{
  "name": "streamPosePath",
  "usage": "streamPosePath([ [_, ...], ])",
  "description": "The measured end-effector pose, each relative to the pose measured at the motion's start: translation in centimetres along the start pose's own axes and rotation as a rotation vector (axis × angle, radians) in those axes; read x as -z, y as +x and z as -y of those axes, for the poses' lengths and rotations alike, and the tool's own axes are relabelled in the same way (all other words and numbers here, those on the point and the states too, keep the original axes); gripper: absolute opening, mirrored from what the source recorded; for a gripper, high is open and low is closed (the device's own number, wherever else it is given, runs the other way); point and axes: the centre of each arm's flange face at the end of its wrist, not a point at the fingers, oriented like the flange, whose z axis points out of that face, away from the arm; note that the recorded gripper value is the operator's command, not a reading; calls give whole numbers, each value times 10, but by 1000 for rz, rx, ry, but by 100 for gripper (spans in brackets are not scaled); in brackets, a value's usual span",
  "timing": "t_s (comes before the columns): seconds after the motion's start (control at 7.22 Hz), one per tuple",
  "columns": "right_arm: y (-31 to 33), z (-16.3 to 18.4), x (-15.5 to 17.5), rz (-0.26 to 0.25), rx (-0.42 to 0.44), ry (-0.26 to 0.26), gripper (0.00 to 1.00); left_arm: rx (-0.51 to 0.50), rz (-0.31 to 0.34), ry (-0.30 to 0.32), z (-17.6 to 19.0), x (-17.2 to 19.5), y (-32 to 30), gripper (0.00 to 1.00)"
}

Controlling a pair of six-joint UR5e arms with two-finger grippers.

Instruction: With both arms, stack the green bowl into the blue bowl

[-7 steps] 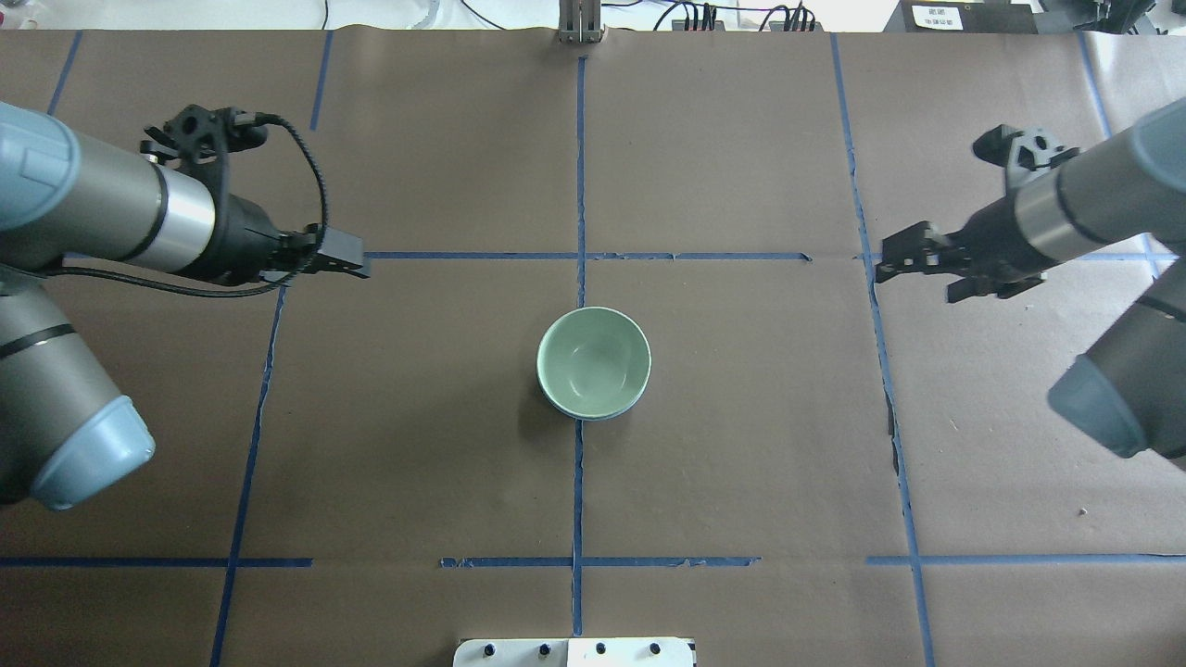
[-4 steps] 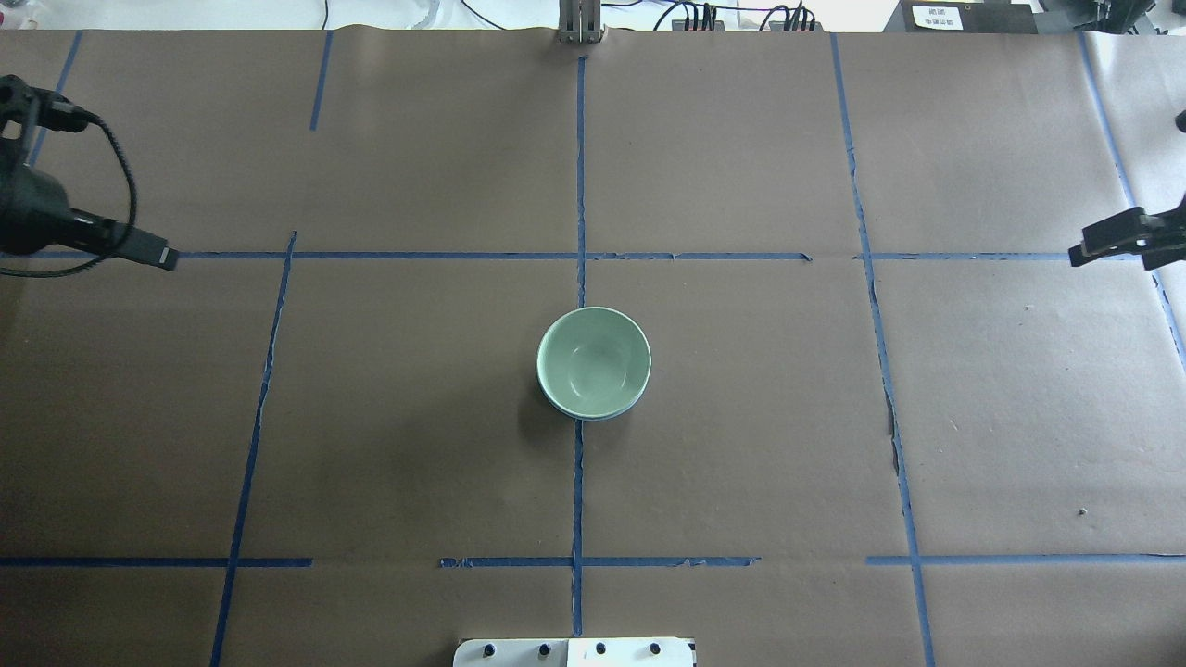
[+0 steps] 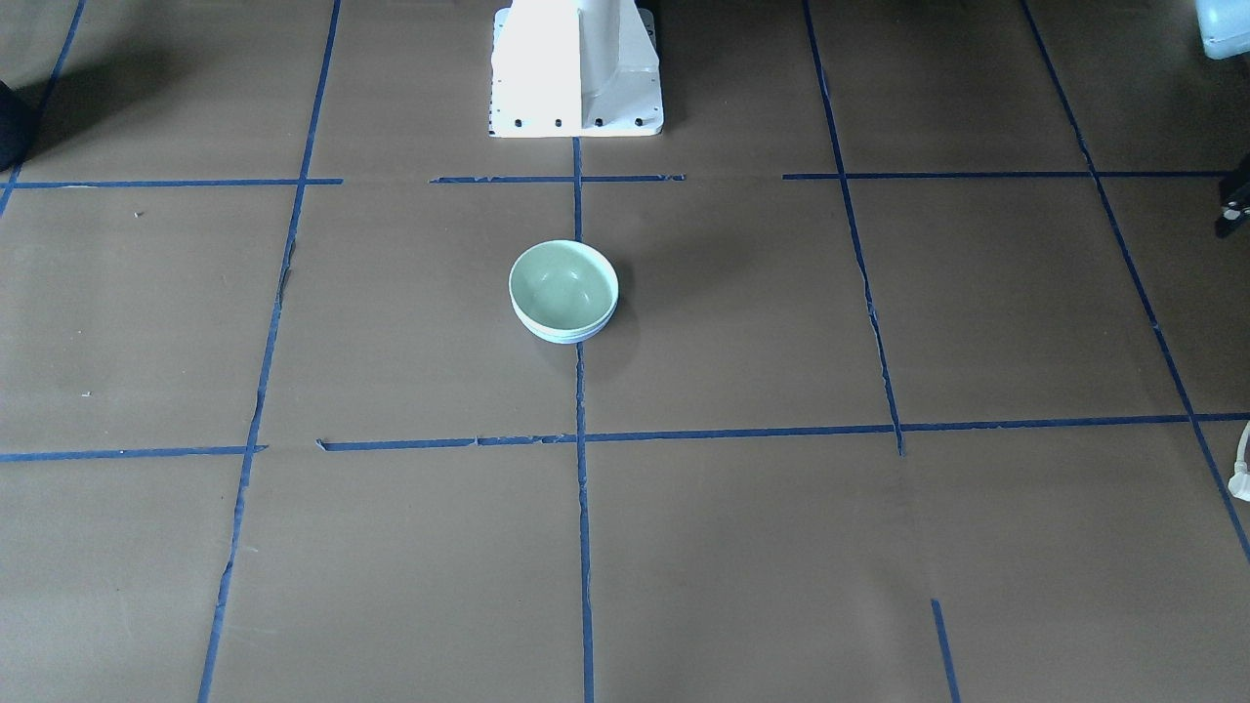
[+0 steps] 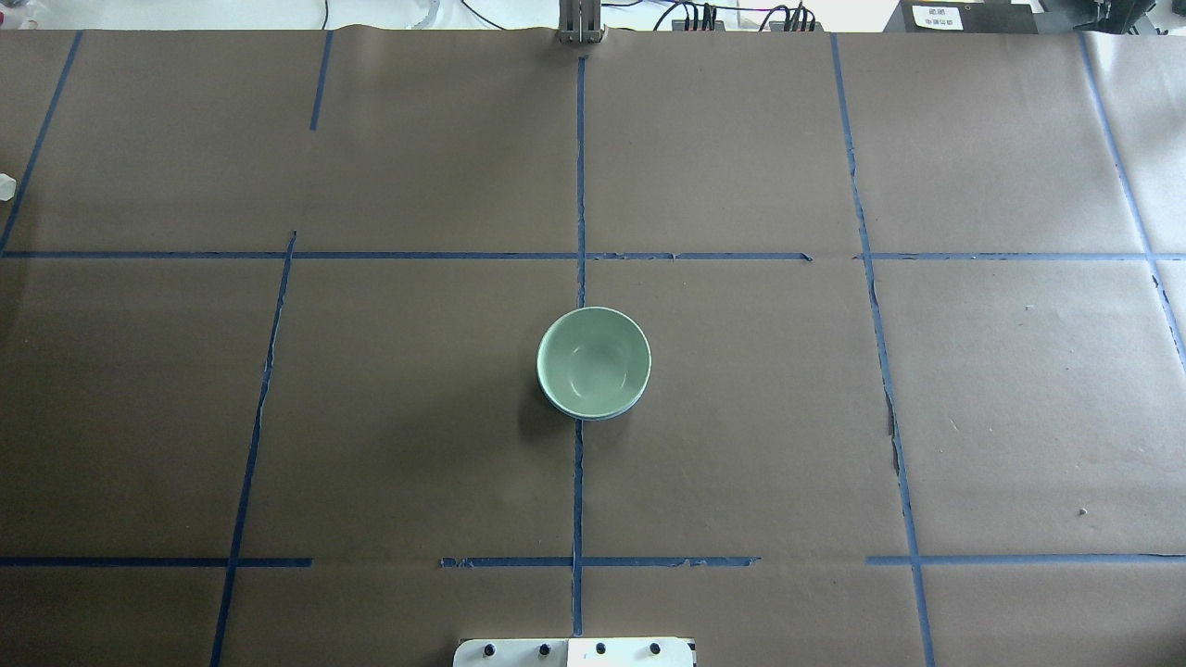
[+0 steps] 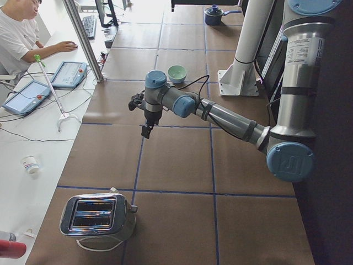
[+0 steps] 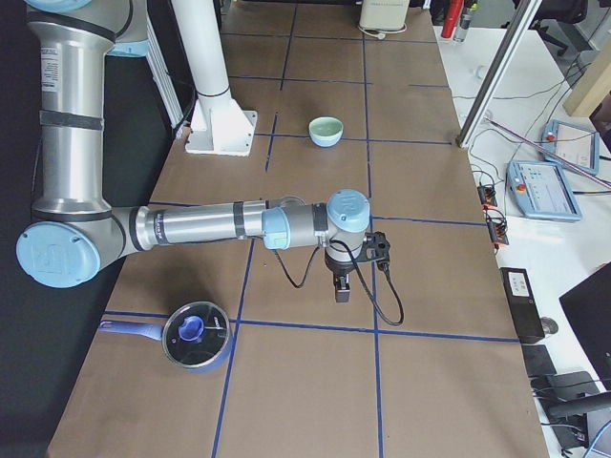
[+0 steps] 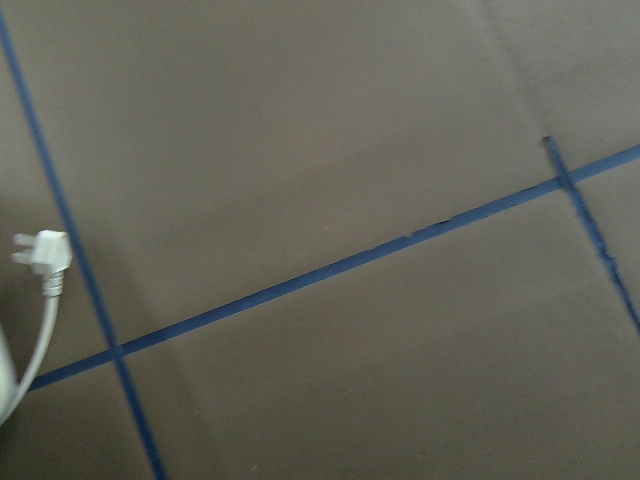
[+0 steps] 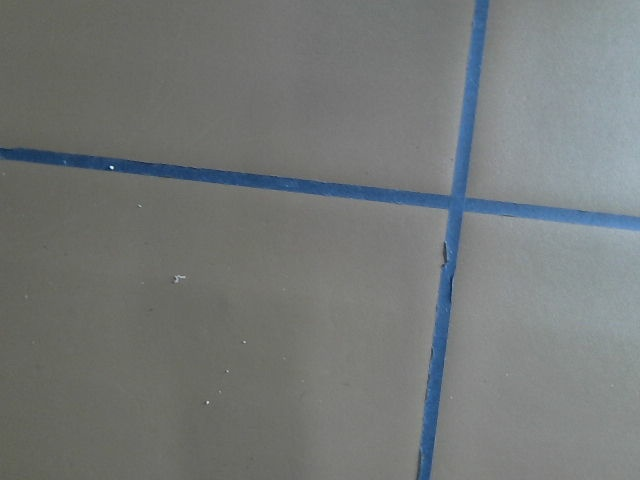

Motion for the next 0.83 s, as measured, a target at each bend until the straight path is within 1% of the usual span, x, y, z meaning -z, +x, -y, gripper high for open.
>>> streamPosePath([
  [0.14, 4, -2, 1, 2, -3, -8, 100, 24, -54, -49, -22, -17, -38, 100],
  [0.28, 6, -3, 1, -1, -6, -11, 100, 59, -116, -79, -44, -37, -61, 100],
  [0.42, 7, -4, 1, -4, -8, -12, 100, 101, -145, -94, -57, -47, -70, 100],
  [0.69, 7, -6, 0, 2, -9, -12, 100, 181, -154, -100, -65, -51, -74, 100],
  [0.83, 8, -7, -2, 4, -9, -16, 100, 186, -154, -92, -65, -53, -76, 100],
])
